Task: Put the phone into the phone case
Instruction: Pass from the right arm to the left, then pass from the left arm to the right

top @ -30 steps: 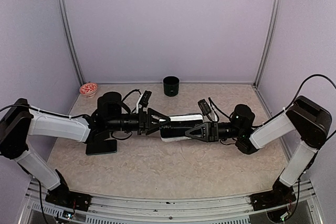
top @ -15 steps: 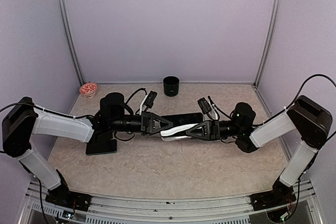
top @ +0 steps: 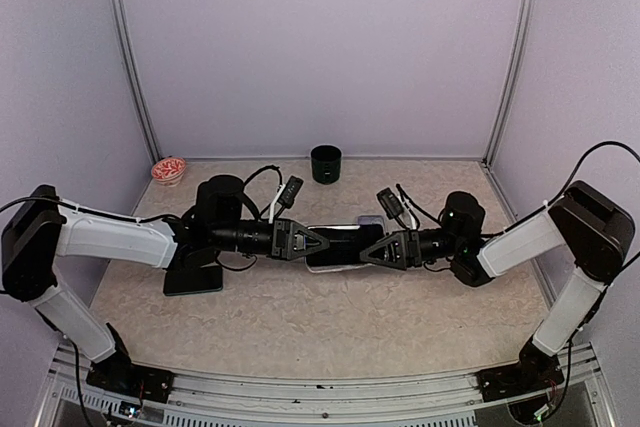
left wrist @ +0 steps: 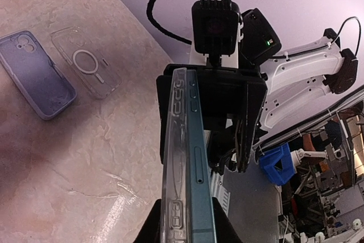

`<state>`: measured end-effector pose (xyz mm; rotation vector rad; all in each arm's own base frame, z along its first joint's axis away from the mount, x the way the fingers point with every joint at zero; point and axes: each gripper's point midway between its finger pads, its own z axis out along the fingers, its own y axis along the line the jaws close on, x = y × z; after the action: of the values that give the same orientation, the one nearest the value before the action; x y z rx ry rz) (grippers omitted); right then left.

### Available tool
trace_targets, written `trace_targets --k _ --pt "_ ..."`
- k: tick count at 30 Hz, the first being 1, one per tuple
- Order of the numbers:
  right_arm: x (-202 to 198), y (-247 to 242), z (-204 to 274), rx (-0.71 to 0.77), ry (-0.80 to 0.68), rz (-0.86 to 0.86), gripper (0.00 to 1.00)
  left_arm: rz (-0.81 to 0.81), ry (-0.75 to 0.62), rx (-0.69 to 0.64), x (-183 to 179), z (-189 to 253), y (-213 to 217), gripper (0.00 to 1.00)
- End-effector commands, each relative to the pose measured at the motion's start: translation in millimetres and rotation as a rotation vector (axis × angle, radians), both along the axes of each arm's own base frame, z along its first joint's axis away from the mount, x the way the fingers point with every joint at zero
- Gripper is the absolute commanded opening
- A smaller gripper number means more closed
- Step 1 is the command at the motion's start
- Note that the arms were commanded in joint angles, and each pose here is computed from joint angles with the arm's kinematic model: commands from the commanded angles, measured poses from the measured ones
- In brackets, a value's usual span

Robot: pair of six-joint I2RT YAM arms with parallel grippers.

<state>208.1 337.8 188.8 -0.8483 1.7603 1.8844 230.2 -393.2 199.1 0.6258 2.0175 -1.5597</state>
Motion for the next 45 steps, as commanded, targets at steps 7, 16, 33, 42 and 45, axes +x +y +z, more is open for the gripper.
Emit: trace_targets --k 7,16,33,42,45 --pt "-3.1 -1.8 13.3 0.032 -0.073 0.076 0.55 -0.023 -0.080 0.120 -2.8 -26.3 3.5 0.06" --pt "4.9 0.7 11.6 0.061 -0.023 0.043 0.40 -0.032 0.018 0.137 -4.0 -34.4 -4.3 0.13" --pt "18.5 4.6 -15.5 0.076 0.136 -0.033 0.48 -0.028 0.095 0.127 -3.9 -17.7 -13.5 0.38" --pt "15.1 8.7 -19.5 0.068 0.140 -0.021 0.48 -0.039 0.112 0.099 -4.6 -13.3 -17.2 0.46" --pt "13.7 9.6 -20.7 0.070 0.144 -0.017 0.47 -0.049 0.116 0.081 -5.9 -9.3 -18.3 0.47"
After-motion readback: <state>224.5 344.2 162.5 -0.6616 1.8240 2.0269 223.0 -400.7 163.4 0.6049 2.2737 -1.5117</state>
